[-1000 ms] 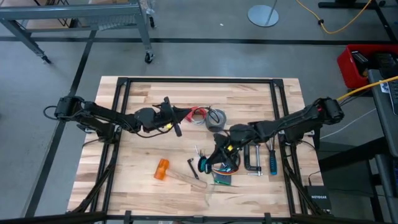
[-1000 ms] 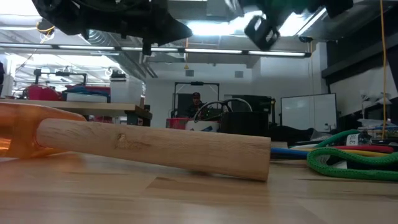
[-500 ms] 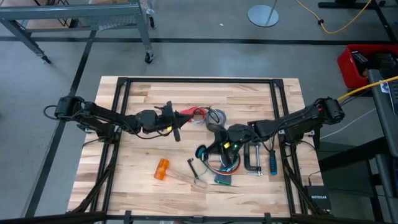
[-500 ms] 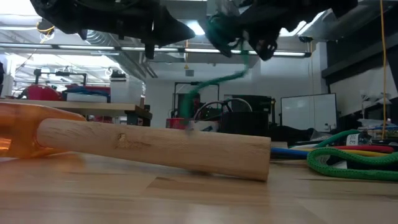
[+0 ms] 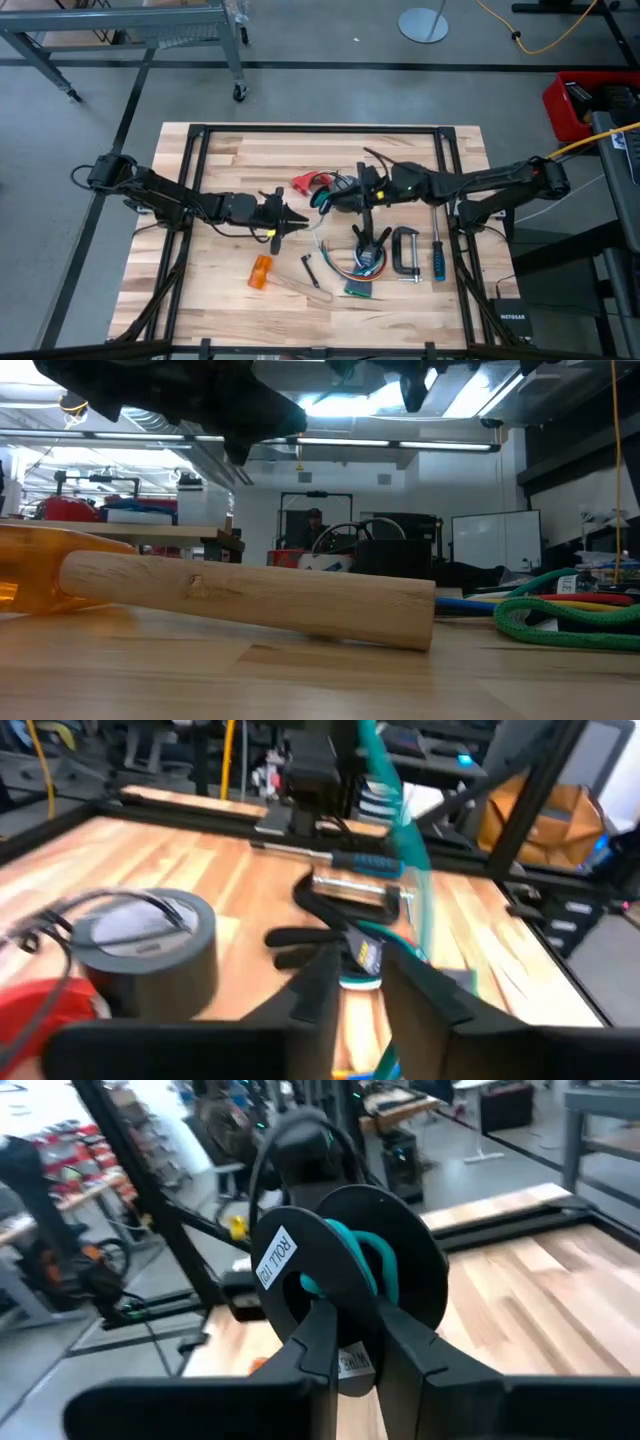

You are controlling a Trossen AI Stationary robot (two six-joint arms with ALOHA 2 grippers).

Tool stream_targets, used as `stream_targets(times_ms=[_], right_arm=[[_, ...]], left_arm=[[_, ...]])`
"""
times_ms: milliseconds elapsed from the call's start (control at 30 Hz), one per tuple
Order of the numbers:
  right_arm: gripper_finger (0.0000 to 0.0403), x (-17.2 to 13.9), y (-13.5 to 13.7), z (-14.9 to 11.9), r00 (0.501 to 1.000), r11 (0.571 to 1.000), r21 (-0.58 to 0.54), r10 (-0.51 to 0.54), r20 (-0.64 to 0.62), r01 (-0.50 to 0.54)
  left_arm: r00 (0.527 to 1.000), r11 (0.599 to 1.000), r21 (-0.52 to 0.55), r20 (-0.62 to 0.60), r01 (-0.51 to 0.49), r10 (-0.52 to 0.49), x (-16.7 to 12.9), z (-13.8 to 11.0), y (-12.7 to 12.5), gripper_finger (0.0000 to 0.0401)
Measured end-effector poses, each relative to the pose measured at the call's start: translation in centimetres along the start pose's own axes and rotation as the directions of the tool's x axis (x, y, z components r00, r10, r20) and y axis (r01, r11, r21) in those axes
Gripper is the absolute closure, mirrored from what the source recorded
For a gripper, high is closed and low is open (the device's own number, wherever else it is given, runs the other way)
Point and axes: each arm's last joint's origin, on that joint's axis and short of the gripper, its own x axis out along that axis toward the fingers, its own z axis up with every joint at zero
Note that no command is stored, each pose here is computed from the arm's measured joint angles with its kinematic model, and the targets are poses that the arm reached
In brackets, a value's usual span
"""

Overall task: Coil cords
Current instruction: Uncoil the blue wire from the spool

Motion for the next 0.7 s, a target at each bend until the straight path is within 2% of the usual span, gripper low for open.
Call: stream_targets(times_ms=[100,233,467,700], right_arm=[[0.0359,0.0,0.1,0.2,1.0,1.0,-0.003,0.026,0.014,-0.026],[0.0359,0.0,0.1,0.1,1.0,0.999,-0.021,0.027,0.004,-0.027],[0.0359,0.0,0.0,-0.2,1.0,0.998,-0.058,0.018,-0.026,-0.02],[0.0359,-0.1,-0.2,-0.9,0.995,0.996,-0.091,-0.034,-0.091,0.026]], left_arm=[[1.0,1.0,0.019,-0.005,0.006,-0.006,0.0,-0.1,-0.2,0.0289],[1.0,1.0,0.012,0.014,0.009,-0.009,0.0,0.1,-0.3,0.0264],[1.0,1.0,-0.008,0.003,0.017,-0.017,0.0,-0.1,-0.4,0.0258],[0.997,0.997,-0.017,-0.012,0.08,-0.081,0.0,-0.1,-0.6,0.0258]])
